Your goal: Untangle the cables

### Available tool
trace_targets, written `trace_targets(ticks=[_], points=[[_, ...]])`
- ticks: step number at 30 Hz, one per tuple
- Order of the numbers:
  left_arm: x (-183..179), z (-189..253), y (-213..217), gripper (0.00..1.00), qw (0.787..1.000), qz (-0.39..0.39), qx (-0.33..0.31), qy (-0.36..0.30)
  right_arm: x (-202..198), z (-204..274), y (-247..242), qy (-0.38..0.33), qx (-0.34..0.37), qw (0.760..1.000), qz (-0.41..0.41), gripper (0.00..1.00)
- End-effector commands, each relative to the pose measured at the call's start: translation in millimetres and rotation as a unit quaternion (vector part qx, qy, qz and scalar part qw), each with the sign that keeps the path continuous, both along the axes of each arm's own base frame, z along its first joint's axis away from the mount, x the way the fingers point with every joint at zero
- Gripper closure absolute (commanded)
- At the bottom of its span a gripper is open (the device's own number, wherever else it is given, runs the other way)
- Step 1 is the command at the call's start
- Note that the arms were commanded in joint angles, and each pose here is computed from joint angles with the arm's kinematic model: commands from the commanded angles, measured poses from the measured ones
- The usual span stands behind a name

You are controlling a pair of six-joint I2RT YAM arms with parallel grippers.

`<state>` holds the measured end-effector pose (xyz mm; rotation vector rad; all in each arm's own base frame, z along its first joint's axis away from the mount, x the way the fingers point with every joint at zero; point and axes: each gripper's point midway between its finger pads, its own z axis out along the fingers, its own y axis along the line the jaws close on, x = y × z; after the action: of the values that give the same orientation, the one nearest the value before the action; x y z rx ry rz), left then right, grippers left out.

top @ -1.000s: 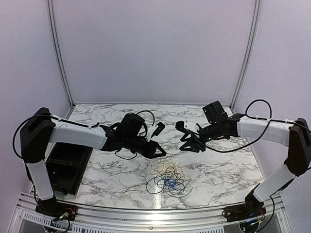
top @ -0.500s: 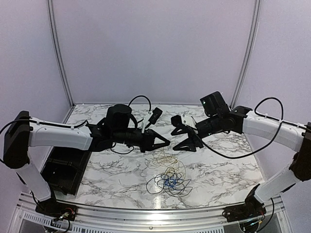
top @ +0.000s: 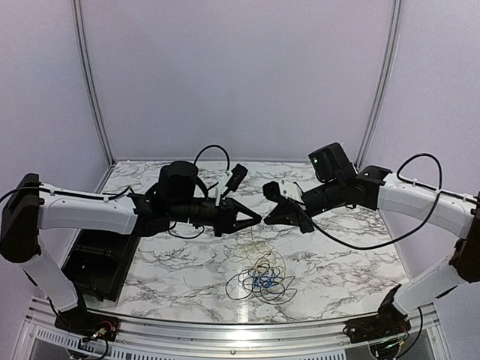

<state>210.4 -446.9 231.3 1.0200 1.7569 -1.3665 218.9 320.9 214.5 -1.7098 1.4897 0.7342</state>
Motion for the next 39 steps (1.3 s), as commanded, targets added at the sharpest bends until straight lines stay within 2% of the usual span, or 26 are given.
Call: trace_targets(ticks=[1, 2, 7, 11, 14, 22, 26, 31, 39], points=[[25, 15, 12, 0.75, 0.995, 0.084, -0.006, -0.052, 16, 24, -9, -0.017, 0.004, 0.999, -0.047, 1.00], [37, 14, 15, 0.69, 0.991, 0.120, -0.001, -0.058, 17, 30, -9, -0.015, 0.005, 0.999, -0.051, 1.00], [51, 31, 13, 0.61, 0.969, 0.214, -0.045, -0.111, 31, 56, -3, 0.003, 0.013, 0.996, -0.084, 1.00], [62, 42, 14, 0.59, 0.946, 0.282, -0.074, -0.141, 47, 58, -3, 0.003, 0.008, 0.993, -0.118, 1.00], [65, 38, 13, 0.59, 0.940, 0.297, -0.090, -0.144, 55, 61, -5, 0.011, 0.019, 0.991, -0.132, 1.00], [61, 8, -26, 0.62, 0.952, 0.266, -0.096, -0.121, 70, 82, -7, -0.009, 0.035, 0.985, -0.166, 1.00], [61, 0, -23, 0.62, 0.946, 0.288, -0.104, -0.107, 79, 85, -9, -0.014, 0.035, 0.982, -0.187, 1.00], [57, -23, -10, 0.62, 0.946, 0.299, -0.079, -0.100, 80, 98, -12, -0.021, 0.044, 0.980, -0.193, 1.00], [54, -80, -9, 0.64, 0.953, 0.293, -0.027, -0.073, 72, 168, -18, -0.057, 0.100, 0.977, -0.181, 1.00]])
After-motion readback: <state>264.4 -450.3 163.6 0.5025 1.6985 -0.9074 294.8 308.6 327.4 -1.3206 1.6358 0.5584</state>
